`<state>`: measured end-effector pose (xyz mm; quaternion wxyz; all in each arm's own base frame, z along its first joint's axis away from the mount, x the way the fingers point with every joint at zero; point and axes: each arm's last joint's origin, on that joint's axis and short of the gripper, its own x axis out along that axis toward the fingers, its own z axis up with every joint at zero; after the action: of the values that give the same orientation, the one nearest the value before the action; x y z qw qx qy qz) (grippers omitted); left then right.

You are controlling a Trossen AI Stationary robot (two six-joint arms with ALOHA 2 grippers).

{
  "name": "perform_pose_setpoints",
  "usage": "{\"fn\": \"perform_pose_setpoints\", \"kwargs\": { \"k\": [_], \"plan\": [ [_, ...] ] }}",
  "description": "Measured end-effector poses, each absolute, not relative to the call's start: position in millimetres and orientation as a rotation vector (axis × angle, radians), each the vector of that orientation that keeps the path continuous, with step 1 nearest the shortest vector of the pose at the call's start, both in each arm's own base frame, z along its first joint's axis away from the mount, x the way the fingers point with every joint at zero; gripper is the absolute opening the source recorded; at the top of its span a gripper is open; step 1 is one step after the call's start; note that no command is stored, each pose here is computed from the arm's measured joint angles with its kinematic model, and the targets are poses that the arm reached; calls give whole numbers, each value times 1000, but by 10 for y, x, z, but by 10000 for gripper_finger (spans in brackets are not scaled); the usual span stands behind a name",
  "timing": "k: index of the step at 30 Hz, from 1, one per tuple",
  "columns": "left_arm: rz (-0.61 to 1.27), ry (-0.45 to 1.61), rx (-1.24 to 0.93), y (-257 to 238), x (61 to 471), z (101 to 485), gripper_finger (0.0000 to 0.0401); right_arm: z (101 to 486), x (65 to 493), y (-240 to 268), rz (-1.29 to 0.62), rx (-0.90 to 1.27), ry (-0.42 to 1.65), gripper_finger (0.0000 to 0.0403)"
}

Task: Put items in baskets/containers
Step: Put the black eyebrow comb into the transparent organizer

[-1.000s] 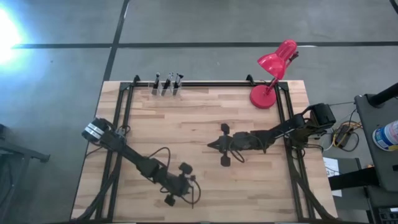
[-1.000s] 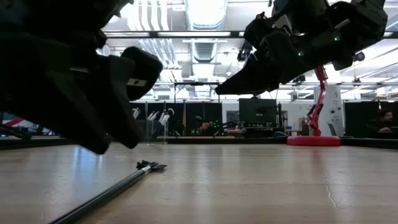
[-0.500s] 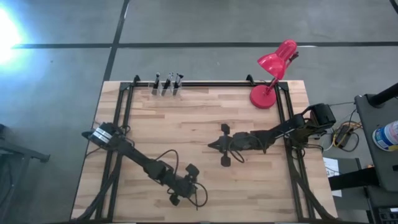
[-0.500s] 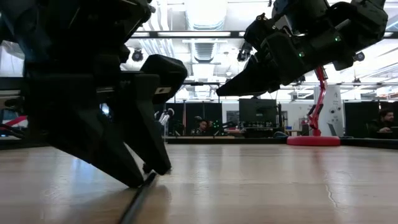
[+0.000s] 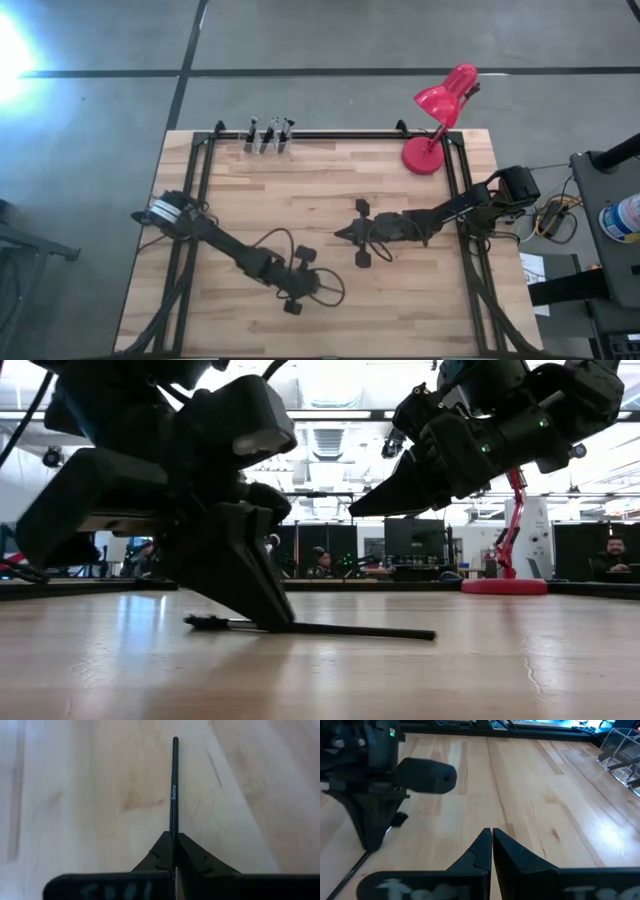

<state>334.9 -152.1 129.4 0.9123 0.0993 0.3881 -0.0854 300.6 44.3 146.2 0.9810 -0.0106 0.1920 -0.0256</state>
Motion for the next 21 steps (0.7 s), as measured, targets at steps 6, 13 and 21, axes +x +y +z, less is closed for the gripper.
{"fn": "perform_pose_setpoints", "kwargs": {
  "k": [6,13,21],
  "plan": [
    [-98,876,110,-1475,3248,1355,28,1456,3002,443,-51,-23,394,9],
    [-38,919,100,-1557,3126,1378,72,1455,3002,443,-50,-22,394,9],
    [18,987,115,-1560,2996,1417,89,1456,3002,444,-49,-22,394,9]
  ]
}}
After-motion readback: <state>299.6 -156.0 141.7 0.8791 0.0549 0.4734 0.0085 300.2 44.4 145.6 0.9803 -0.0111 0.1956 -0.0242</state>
